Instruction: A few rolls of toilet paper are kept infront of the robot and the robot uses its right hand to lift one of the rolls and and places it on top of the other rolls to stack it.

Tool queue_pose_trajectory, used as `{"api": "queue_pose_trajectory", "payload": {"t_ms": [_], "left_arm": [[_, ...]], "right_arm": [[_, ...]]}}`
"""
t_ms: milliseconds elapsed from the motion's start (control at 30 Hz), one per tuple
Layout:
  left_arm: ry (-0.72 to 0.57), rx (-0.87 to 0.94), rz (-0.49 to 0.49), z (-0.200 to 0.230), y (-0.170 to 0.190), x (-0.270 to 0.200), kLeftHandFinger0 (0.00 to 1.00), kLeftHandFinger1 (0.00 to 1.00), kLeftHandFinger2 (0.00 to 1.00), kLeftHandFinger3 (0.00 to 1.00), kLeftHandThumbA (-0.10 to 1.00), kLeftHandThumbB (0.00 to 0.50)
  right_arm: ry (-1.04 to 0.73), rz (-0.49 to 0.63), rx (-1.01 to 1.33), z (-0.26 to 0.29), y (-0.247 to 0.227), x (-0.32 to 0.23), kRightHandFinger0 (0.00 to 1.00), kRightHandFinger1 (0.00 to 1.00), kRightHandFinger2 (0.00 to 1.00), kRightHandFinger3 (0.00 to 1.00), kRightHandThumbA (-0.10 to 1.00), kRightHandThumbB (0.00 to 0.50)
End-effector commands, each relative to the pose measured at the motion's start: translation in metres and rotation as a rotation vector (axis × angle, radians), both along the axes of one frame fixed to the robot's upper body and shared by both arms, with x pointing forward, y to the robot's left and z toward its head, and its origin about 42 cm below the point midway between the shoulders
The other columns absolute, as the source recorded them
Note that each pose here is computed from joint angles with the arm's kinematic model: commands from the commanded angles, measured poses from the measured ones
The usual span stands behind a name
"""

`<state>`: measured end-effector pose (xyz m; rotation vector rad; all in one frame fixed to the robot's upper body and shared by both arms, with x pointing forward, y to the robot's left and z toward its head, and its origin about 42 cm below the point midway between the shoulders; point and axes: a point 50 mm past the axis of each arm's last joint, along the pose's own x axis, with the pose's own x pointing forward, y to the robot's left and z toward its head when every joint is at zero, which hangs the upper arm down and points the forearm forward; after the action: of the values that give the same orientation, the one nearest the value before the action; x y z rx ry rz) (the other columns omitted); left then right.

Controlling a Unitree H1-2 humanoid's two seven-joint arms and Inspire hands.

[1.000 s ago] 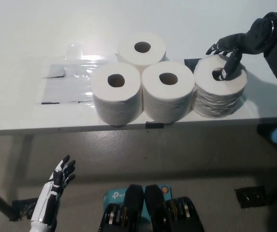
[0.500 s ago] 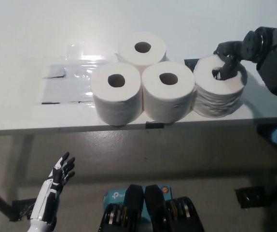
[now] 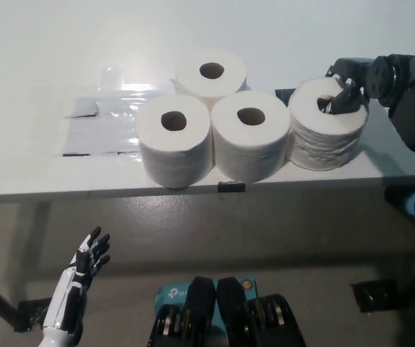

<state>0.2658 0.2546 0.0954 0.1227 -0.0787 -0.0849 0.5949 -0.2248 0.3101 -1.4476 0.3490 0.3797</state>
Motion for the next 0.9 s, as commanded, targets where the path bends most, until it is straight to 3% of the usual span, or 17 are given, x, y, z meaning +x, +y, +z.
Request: {"api": "queue_pose_trajectory", "payload": {"t_ms": [0, 67, 100, 133, 167, 200, 233, 267, 367, 433, 500, 567, 600, 700, 733, 800, 867], "left_arm": [[-0.065, -0.002, -0.010, 0.014, 0.004, 0.004, 1.00, 1.00, 1.00, 1.00, 1.00, 0.109], [-0.062, -0.006, -0.009, 0.015, 0.004, 0.004, 1.00, 1.00, 1.00, 1.00, 1.00, 0.112], [-0.063, -0.005, -0.009, 0.015, 0.004, 0.004, 1.00, 1.00, 1.00, 1.00, 1.00, 0.111], [-0.071, -0.006, -0.011, 0.014, 0.005, 0.004, 1.00, 1.00, 1.00, 1.00, 1.00, 0.098], [-0.073, 0.011, -0.007, 0.014, 0.005, 0.004, 1.00, 1.00, 1.00, 1.00, 1.00, 0.100], [-0.074, 0.004, -0.008, 0.014, 0.006, 0.005, 1.00, 1.00, 1.00, 1.00, 1.00, 0.101], [-0.074, 0.002, -0.008, 0.014, 0.006, 0.004, 1.00, 1.00, 1.00, 1.00, 1.00, 0.102], [-0.074, -0.001, -0.007, 0.013, 0.006, 0.004, 1.00, 1.00, 1.00, 1.00, 1.00, 0.102], [-0.069, -0.009, -0.007, 0.012, 0.006, 0.003, 1.00, 1.00, 1.00, 1.00, 1.00, 0.101], [-0.070, -0.010, -0.004, 0.011, 0.007, 0.002, 1.00, 1.00, 1.00, 1.00, 1.00, 0.091], [-0.067, -0.011, 0.001, 0.010, 0.007, 0.002, 1.00, 1.00, 1.00, 1.00, 1.00, 0.099], [-0.066, -0.013, 0.003, 0.010, 0.007, 0.001, 1.00, 1.00, 1.00, 1.00, 1.00, 0.105], [-0.064, -0.013, 0.004, 0.009, 0.008, 0.001, 1.00, 1.00, 1.00, 1.00, 1.00, 0.108], [-0.065, -0.013, 0.007, 0.010, 0.009, 0.002, 1.00, 1.00, 1.00, 1.00, 1.00, 0.099], [-0.065, -0.012, 0.008, 0.010, 0.010, 0.002, 1.00, 1.00, 1.00, 1.00, 1.00, 0.098], [-0.062, -0.015, 0.018, 0.010, 0.009, 0.002, 1.00, 1.00, 1.00, 1.00, 1.00, 0.094], [-0.063, -0.013, 0.020, 0.009, 0.010, 0.001, 1.00, 1.00, 1.00, 1.00, 1.00, 0.093]], "right_arm": [[-0.078, -0.061, -0.008, 0.010, -0.030, 0.001, 0.57, 0.66, 0.75, 0.83, 0.66, 0.008], [-0.078, -0.072, 0.025, 0.010, -0.037, 0.001, 0.24, 0.33, 0.47, 0.61, 0.63, 0.011], [-0.076, -0.073, 0.043, 0.010, -0.039, 0.001, 0.21, 0.30, 0.43, 0.57, 0.62, 0.010], [-0.073, -0.081, 0.066, 0.011, -0.045, 0.000, 0.01, 0.11, 0.35, 0.46, 0.60, 0.007], [-0.066, -0.091, 0.083, 0.011, -0.048, 0.000, 0.00, 0.12, 0.40, 0.44, 0.60, 0.005], [-0.061, -0.113, 0.133, 0.011, -0.054, -0.001, 0.00, 0.19, 0.61, 0.45, 0.57, 0.005], [-0.058, -0.127, 0.152, 0.011, -0.056, -0.001, 0.10, 0.47, 0.86, 0.57, 0.56, 0.011], [-0.047, -0.143, 0.196, 0.010, -0.062, -0.003, 0.20, 0.58, 0.95, 0.71, 0.57, 0.001], [-0.024, -0.178, 0.309, 0.005, -0.077, -0.006, 0.05, 0.45, 0.81, 0.51, 0.60, 0.003], [-0.017, -0.191, 0.362, 0.000, -0.083, -0.009, 0.03, 0.42, 0.76, 0.29, 0.62, 0.020], [-0.014, -0.228, 0.413, -0.008, -0.090, -0.012, 0.04, 0.42, 0.75, 0.24, 0.65, 0.044], [-0.012, -0.243, 0.466, -0.012, -0.094, -0.013, 0.02, 0.43, 0.79, 0.32, 0.63, 0.052], [-0.010, -0.258, 0.524, -0.017, -0.096, -0.015, 0.01, 0.43, 0.82, 0.45, 0.60, 0.059], [0.004, -0.325, 0.712, -0.030, -0.103, -0.020, 0.00, 0.29, 0.71, 0.68, 0.54, 0.043], [0.016, -0.344, 0.775, -0.032, -0.104, -0.021, 0.00, 0.27, 0.69, 0.70, 0.53, 0.035], [0.029, -0.405, 0.915, -0.045, -0.110, -0.026, 0.00, 0.06, 0.45, 0.53, 0.54, 0.049], [0.037, -0.454, 1.046, -0.058, -0.113, -0.031, 0.00, 0.00, 0.40, 0.50, 0.52, 0.046]]}}
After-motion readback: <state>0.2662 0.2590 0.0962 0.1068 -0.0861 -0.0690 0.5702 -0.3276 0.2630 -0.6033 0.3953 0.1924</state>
